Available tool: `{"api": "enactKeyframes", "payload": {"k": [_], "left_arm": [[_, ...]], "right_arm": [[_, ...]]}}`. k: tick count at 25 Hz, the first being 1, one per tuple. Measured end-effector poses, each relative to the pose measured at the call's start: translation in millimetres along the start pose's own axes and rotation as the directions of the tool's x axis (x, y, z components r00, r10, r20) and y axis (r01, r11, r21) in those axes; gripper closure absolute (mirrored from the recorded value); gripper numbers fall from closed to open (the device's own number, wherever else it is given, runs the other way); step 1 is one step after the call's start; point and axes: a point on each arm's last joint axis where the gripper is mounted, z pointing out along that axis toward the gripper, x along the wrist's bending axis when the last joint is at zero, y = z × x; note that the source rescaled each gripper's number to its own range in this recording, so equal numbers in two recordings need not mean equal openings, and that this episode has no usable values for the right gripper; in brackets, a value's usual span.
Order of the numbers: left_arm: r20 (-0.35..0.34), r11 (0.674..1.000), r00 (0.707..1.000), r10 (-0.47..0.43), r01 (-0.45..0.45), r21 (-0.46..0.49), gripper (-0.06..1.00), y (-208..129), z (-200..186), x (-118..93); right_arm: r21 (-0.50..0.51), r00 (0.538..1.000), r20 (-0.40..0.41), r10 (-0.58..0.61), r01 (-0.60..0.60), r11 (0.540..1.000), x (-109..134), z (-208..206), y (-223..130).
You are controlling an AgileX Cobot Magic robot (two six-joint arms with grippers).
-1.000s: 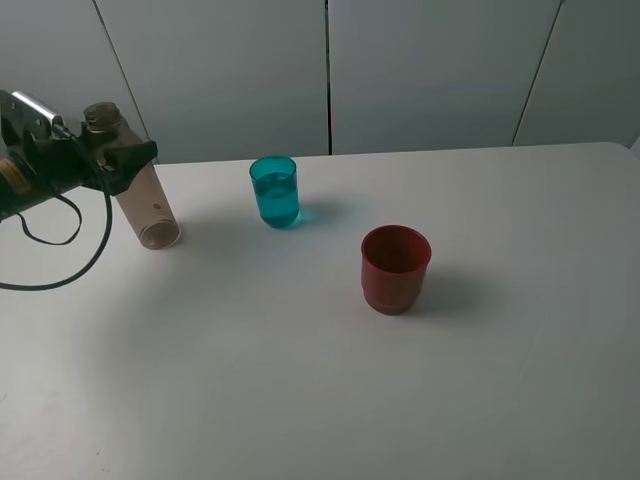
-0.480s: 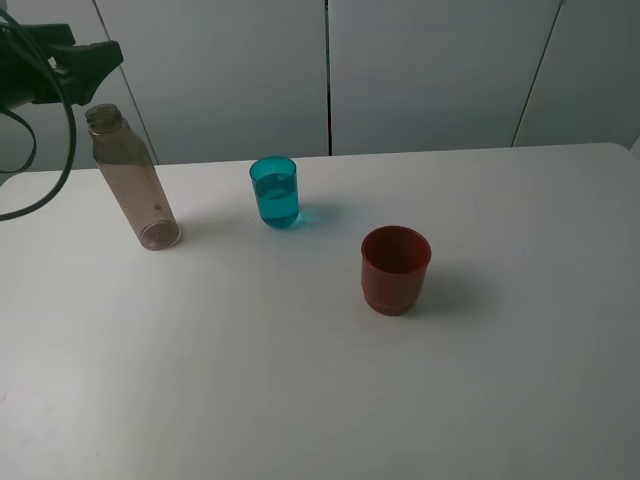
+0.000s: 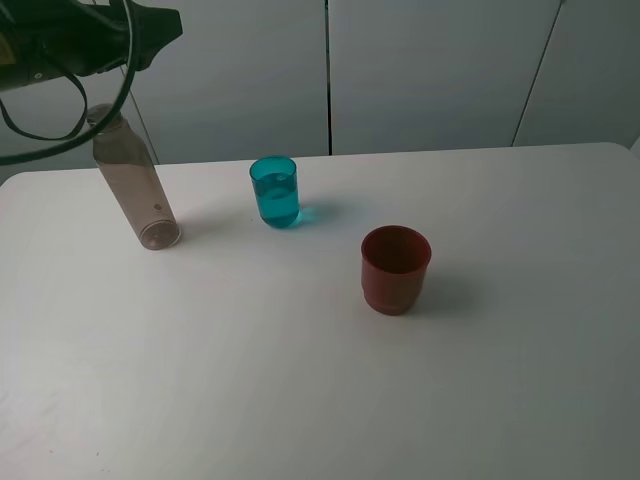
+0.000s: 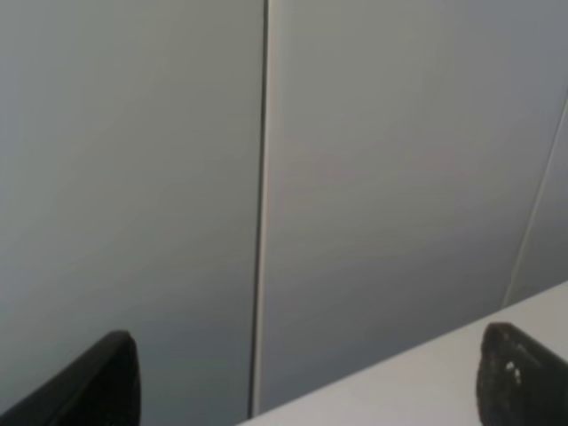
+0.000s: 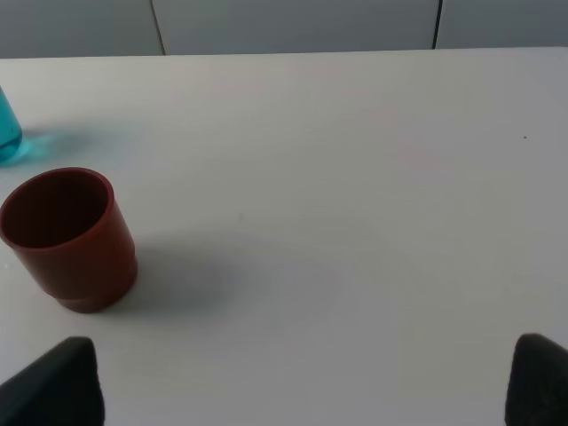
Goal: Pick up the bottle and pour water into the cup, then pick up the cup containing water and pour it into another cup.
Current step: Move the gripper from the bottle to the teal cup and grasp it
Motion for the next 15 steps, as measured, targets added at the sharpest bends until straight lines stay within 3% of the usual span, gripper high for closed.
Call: {"api": "enactKeyframes", "payload": {"k": [6,10,15], "left_arm": [[0.083,0.998,0.996,0.030,-0.034,0.053,0.07,-10.7,12.5,-45.4],[0.075,0.986,0.997,0.023,-0.035,0.164,0.07,-39.5,24.9,-48.0],[0.066,0.943,0.998,0.013,-0.034,0.330,0.07,-95.2,34.2,-42.3]], "right_arm": [[0.000,1.000,0.000,0.000,0.000,1.000,0.0,0.0,0.0],[0.000,1.000,0.000,0.000,0.000,1.000,0.0,0.0,0.0],[0.000,1.000,0.000,0.000,0.000,1.000,0.0,0.0,0.0]]}}
